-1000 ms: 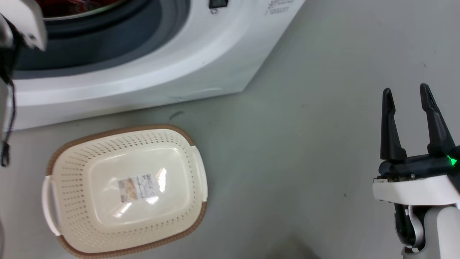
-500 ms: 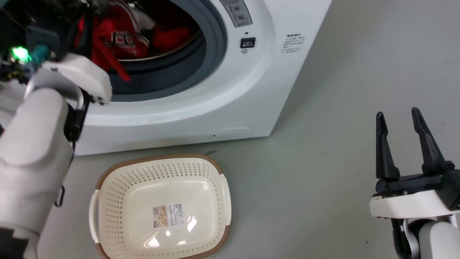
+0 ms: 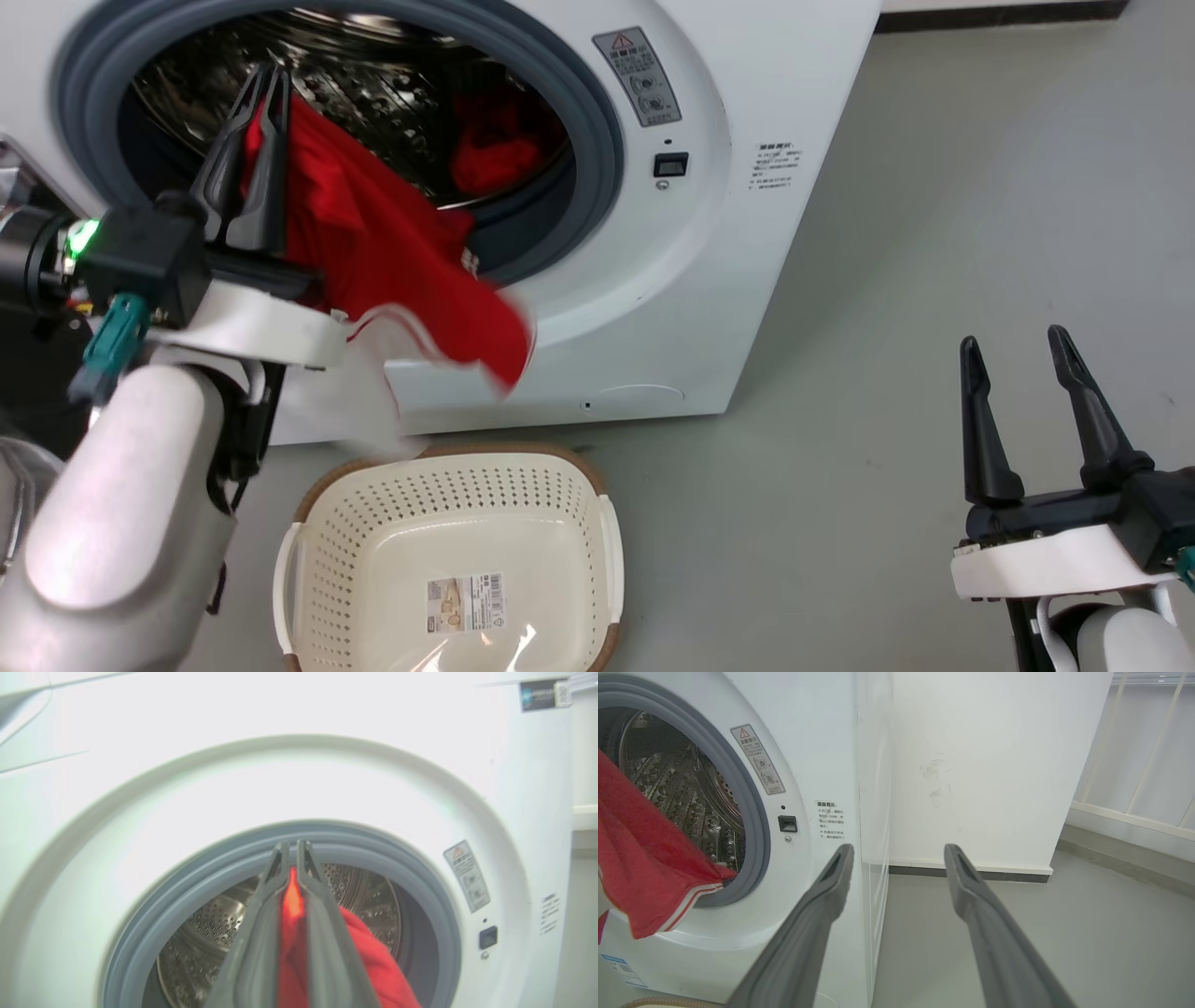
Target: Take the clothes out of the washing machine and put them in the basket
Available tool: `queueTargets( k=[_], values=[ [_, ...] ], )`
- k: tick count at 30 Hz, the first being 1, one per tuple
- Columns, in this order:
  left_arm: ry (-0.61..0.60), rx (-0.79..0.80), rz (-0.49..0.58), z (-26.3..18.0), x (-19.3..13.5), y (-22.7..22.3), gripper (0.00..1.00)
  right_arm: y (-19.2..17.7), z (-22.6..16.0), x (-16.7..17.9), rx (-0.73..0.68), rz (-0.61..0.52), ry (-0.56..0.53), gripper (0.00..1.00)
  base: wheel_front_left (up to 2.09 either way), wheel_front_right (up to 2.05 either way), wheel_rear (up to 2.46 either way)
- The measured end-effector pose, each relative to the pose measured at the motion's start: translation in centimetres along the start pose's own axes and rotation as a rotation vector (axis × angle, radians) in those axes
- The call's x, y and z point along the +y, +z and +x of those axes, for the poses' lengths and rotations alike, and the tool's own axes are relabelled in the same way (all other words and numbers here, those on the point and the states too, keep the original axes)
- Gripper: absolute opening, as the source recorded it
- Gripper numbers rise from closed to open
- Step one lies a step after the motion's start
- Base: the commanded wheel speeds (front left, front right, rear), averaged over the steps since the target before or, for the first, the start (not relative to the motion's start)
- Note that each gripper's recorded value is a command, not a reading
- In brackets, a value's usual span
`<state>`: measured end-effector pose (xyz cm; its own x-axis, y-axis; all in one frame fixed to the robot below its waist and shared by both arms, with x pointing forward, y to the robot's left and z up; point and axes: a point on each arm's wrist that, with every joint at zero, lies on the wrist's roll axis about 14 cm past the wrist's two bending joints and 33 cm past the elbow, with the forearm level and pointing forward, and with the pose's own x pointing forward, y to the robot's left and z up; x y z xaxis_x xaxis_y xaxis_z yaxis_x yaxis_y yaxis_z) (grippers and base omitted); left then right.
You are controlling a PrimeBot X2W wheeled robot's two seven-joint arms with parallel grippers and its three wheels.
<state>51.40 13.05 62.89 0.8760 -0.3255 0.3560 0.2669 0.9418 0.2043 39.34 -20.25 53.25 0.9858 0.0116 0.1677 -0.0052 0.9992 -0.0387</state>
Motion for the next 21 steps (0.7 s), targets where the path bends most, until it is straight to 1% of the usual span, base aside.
queueTargets(
  k=[4, 9, 15, 18, 21],
  values=[
    [0.018, -0.071, -0.020, -1.6, -0.4, 2.7, 0.00, 0.4, -0.2, 0.1, -0.010, 0.003, 0.004, 1.00, 0.00, 0.00, 0.00],
    [0.010, -0.110, -0.030, -3.5, -1.2, 4.5, 0.00, 0.7, 0.0, 0.7, -0.022, 0.010, 0.021, 1.00, 0.00, 0.00, 0.00],
    [-0.009, -0.082, -0.048, -5.6, -2.1, 4.1, 0.00, 0.7, 0.3, 1.4, -0.023, 0.015, 0.040, 1.00, 0.00, 0.00, 0.00],
    [-0.019, -0.068, -0.037, -6.3, -2.3, 3.8, 0.00, 0.4, 0.4, 1.5, -0.016, 0.017, 0.043, 1.00, 0.00, 0.00, 0.00],
    [-0.035, -0.032, -0.052, -7.1, -3.0, 2.9, 0.00, 0.0, 0.5, 1.7, -0.007, 0.018, 0.048, 1.00, 0.00, 0.00, 0.00]
  ],
)
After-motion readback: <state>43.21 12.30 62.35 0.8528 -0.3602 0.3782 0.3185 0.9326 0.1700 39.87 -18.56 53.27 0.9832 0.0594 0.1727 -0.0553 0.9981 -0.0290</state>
